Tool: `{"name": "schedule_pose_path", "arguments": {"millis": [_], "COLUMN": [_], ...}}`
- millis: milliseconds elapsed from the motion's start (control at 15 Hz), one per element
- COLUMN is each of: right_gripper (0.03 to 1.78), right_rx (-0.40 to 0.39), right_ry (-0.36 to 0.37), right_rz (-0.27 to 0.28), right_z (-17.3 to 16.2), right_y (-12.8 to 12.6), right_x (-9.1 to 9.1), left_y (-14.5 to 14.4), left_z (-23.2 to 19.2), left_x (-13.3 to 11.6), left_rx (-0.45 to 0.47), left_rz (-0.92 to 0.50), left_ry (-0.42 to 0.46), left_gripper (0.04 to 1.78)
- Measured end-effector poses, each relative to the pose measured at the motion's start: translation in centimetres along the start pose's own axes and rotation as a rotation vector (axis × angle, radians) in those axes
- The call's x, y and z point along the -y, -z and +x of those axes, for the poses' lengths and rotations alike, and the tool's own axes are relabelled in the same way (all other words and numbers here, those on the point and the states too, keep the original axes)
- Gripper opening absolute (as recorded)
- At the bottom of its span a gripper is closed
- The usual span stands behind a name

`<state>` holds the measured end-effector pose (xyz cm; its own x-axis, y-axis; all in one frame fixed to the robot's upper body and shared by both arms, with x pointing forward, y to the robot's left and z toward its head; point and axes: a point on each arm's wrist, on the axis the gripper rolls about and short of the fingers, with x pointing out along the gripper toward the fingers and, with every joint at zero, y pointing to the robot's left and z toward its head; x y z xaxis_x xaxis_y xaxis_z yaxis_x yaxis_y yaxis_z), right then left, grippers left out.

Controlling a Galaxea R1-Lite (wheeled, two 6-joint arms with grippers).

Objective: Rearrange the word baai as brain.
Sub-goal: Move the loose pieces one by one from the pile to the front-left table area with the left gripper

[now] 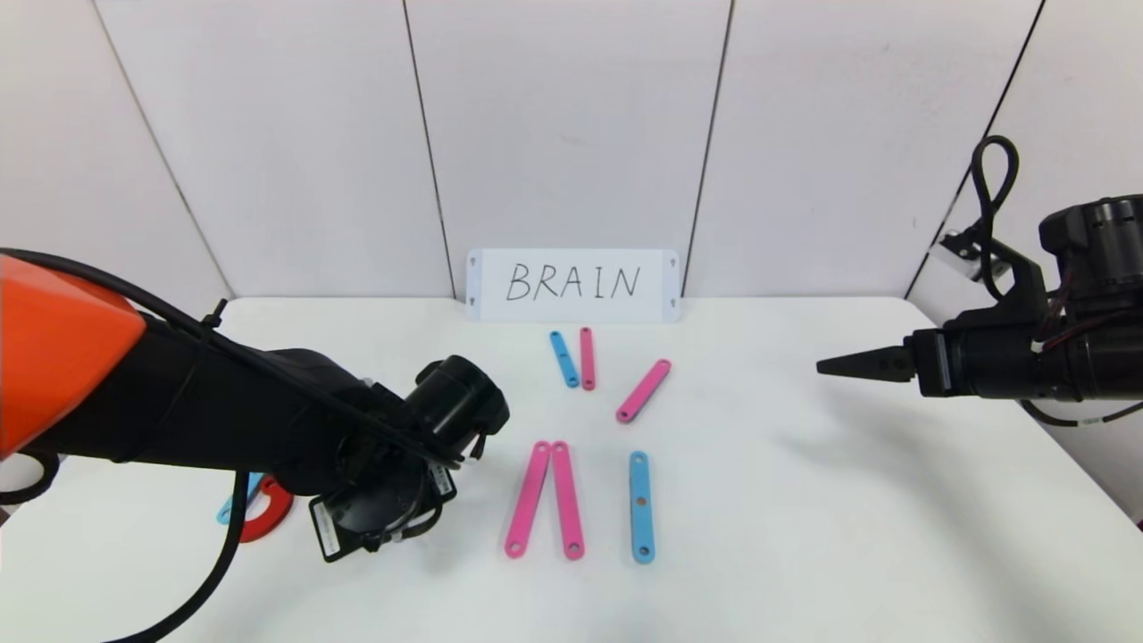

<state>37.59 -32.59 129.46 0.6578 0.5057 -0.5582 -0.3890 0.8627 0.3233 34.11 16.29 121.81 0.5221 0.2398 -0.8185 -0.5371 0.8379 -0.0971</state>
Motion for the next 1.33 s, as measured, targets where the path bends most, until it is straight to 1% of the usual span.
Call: {"name": "schedule_pose_path", "arguments": {"millis": [733,1333], "right_gripper": [1.73,1.73], "right_rx": [0.000,-0.001], "right_ry": [0.000,0.001], "right_rz": [0.000,0.001], "right_z": [0.02,-0.01], "right_y": [0.00,0.01], "right_x": [0.01,0.01], "left_y": [0.47,0.41], "left_z": [0.86,0.90], "left_x": [0.21,0.38], "left_rx": [-0.009,-0.004], "left_rz": [0.011,0.007], "left_ry": [-0.024,-0.013], "left_gripper": [0.27,0.27]}}
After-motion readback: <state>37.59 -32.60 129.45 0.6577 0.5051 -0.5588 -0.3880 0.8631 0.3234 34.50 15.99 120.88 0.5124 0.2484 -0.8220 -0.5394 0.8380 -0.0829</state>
